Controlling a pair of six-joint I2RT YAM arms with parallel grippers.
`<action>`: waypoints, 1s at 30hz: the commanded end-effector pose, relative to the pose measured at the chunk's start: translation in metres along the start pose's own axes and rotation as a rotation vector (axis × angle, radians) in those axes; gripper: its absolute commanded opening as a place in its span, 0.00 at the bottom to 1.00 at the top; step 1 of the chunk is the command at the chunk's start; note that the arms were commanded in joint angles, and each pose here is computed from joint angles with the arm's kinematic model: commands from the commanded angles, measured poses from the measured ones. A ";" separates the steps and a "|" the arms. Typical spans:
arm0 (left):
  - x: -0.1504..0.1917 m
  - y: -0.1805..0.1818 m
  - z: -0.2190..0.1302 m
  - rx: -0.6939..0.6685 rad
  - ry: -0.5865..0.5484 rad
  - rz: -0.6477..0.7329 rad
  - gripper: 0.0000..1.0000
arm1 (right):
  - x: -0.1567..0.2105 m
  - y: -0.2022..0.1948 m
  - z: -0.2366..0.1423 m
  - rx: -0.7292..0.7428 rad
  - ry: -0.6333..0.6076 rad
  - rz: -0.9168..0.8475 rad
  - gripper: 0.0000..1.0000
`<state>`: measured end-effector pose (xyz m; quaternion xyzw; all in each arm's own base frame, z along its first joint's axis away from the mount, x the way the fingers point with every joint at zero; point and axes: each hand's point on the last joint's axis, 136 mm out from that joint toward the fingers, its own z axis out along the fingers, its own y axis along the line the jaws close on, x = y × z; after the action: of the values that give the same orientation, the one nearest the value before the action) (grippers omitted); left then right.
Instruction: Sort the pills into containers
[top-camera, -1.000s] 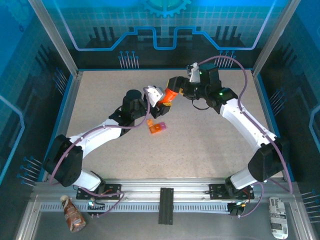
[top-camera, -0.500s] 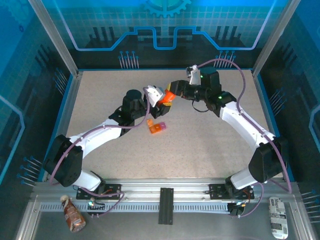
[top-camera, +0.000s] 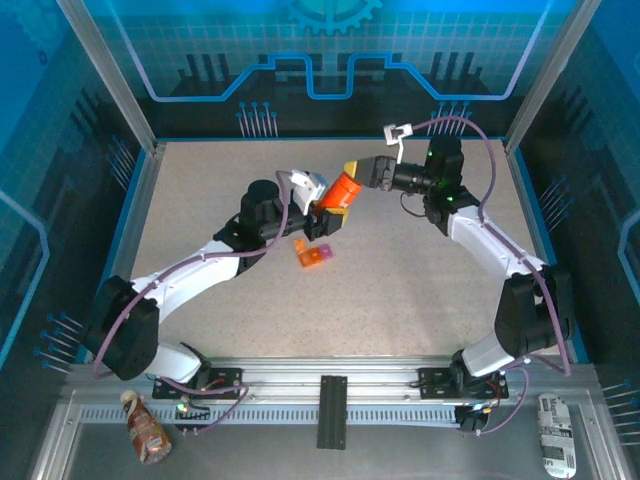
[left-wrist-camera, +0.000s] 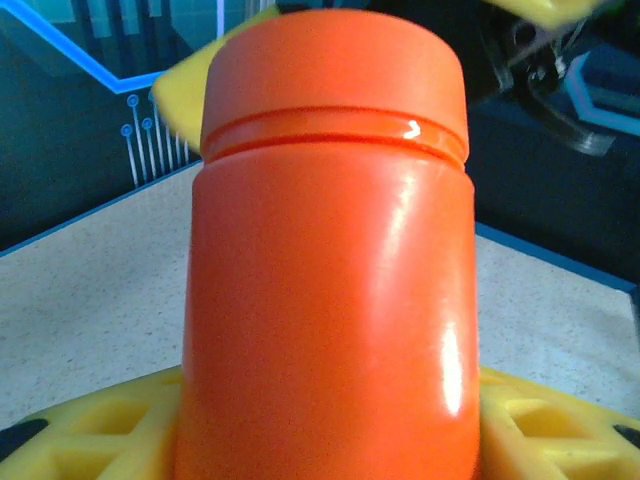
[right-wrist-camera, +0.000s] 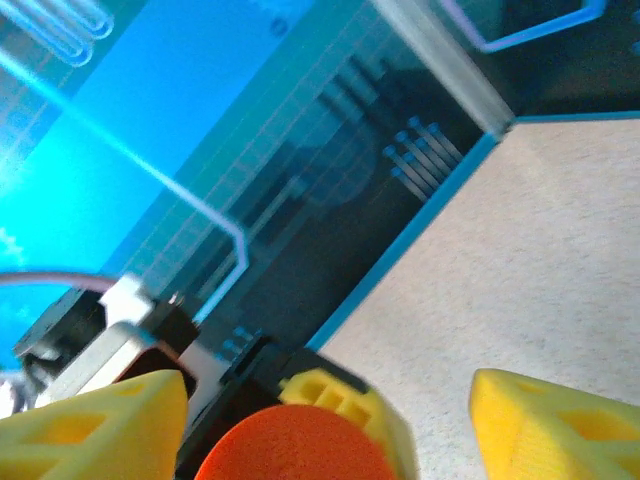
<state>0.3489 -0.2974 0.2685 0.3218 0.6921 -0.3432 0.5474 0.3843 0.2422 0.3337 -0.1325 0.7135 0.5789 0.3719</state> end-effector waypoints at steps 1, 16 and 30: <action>-0.001 0.021 -0.004 -0.138 -0.007 0.125 0.00 | -0.019 -0.020 -0.022 0.203 -0.149 0.167 0.78; 0.005 0.041 0.011 -0.242 0.019 0.280 0.00 | 0.015 -0.036 -0.013 0.508 -0.125 0.304 0.81; 0.003 0.035 0.016 -0.227 0.015 0.282 0.00 | 0.029 -0.026 0.023 0.461 -0.047 0.275 0.55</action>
<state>0.3820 -0.2833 0.2338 0.3516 0.7062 -0.1820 0.5870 0.3904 0.2555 0.2844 0.0796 0.8341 0.4405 0.3223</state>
